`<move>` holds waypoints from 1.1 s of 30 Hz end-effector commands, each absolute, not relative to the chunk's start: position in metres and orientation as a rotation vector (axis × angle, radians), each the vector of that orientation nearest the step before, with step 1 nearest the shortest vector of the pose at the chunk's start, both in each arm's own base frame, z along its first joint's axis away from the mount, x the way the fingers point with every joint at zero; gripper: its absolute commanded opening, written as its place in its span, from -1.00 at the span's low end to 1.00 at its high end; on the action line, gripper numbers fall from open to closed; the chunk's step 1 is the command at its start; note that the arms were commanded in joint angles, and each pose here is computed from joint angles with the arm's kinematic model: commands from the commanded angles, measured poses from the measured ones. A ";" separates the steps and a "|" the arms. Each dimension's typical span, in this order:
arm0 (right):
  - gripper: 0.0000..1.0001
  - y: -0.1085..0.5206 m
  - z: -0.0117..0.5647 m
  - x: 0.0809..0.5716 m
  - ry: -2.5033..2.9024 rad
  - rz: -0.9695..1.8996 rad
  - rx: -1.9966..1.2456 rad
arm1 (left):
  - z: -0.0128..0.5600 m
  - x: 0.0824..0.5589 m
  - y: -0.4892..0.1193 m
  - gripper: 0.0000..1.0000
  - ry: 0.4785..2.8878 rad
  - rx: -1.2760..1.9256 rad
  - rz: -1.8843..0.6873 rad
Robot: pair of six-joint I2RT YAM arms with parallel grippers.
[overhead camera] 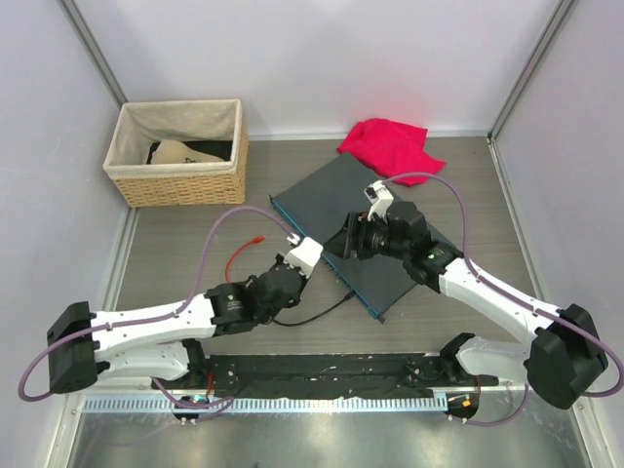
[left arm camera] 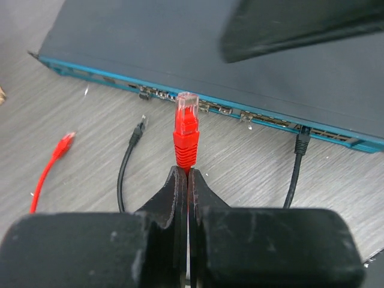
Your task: Insert the plug into the switch port
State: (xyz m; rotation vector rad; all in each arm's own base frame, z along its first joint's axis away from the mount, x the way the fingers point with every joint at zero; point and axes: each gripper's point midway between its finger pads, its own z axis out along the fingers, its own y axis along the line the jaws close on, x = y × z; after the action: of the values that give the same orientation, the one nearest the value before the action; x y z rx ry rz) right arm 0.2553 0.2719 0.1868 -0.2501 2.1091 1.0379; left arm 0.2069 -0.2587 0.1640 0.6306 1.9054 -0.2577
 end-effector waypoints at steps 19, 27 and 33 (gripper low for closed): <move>0.04 0.308 0.192 0.246 2.125 1.265 -0.188 | 0.181 0.210 -0.293 -1.00 1.730 0.718 -0.151; -0.05 0.313 0.184 0.238 2.146 1.274 -0.212 | 0.180 0.213 -0.293 -1.00 1.729 0.704 -0.131; -0.26 0.316 0.179 0.236 2.156 1.285 -0.223 | 0.181 0.215 -0.292 -1.00 1.726 0.688 -0.127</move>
State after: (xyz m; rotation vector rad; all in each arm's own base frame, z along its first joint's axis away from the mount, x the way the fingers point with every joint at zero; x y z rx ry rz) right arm 0.2367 0.3084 0.1709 -0.2041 2.2003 1.2381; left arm 0.2079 -0.2833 0.1551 0.7831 1.7760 -0.0891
